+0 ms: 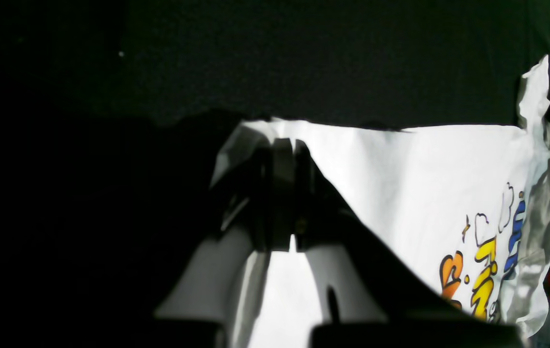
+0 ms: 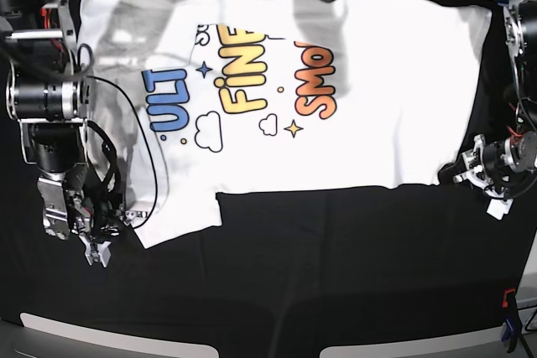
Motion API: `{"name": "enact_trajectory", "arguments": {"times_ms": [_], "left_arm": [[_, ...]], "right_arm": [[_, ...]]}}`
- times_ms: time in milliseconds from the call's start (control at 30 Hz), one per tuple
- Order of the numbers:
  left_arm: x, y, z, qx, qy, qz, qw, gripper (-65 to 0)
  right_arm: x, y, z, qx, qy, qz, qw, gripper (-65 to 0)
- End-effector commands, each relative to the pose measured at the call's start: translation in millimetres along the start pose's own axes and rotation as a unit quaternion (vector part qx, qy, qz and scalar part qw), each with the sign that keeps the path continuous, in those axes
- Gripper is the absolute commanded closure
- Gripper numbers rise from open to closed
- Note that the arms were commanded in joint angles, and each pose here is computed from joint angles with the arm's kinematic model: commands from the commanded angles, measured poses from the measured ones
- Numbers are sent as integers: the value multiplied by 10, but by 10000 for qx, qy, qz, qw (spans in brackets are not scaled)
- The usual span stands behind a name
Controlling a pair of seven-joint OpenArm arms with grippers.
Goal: Layout the t-shirt on the table in an organized manner, then fold the t-shirt properly
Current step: 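Grasp the side edge near the hem with the right gripper, then grasp the opposite side edge with the left gripper, holding both edges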
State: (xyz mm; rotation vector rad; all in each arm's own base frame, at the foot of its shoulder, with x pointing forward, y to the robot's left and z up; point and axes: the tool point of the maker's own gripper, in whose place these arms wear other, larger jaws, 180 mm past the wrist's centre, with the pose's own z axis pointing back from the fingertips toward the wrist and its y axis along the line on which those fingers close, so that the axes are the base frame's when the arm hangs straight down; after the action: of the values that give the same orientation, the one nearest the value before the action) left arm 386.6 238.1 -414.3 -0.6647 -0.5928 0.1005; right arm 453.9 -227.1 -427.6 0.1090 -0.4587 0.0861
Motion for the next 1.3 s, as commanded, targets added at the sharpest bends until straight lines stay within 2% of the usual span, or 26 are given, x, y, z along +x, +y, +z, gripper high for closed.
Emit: {"name": "enact_trajectory", "arguments": {"times_ms": [0, 267, 467, 600, 833, 967, 1067, 1200, 1267], "left_arm": [[281, -38, 97, -43, -356, -126, 9993, 0], [285, -37, 98, -42, -366, -126, 9992, 0], [326, -61, 103, -57, -405, -180, 9990, 0], [524, -161, 129, -113, -560, -351, 9977, 0], [939, -337, 196, -153, -831, -648, 9943, 0], [1046, -384, 216, -158, -905, -709, 9932, 0], [1031, -392, 204, -167, -864, -709, 9936, 0], [988, -389, 194, -164, -746, -712, 9945, 0], [981, -389, 191, -164, -730, -709, 9947, 0]], "right_arm": [[93, 219, 26, 333, 60, 112, 9994, 0], [441, 419, 240, 835, -121, 533, 9950, 0], [429, 391, 243, 793, -97, 601, 9950, 0], [541, 341, 323, 807, -288, 735, 9936, 0], [914, 37, 635, 491, -645, 733, 9940, 0], [1166, 5, 808, 437, -889, 756, 9922, 0], [1187, 83, 806, 565, -913, 706, 9917, 0], [1015, 156, 664, 651, -763, 697, 9925, 0], [966, 161, 610, 673, -822, 667, 9921, -151]]}}
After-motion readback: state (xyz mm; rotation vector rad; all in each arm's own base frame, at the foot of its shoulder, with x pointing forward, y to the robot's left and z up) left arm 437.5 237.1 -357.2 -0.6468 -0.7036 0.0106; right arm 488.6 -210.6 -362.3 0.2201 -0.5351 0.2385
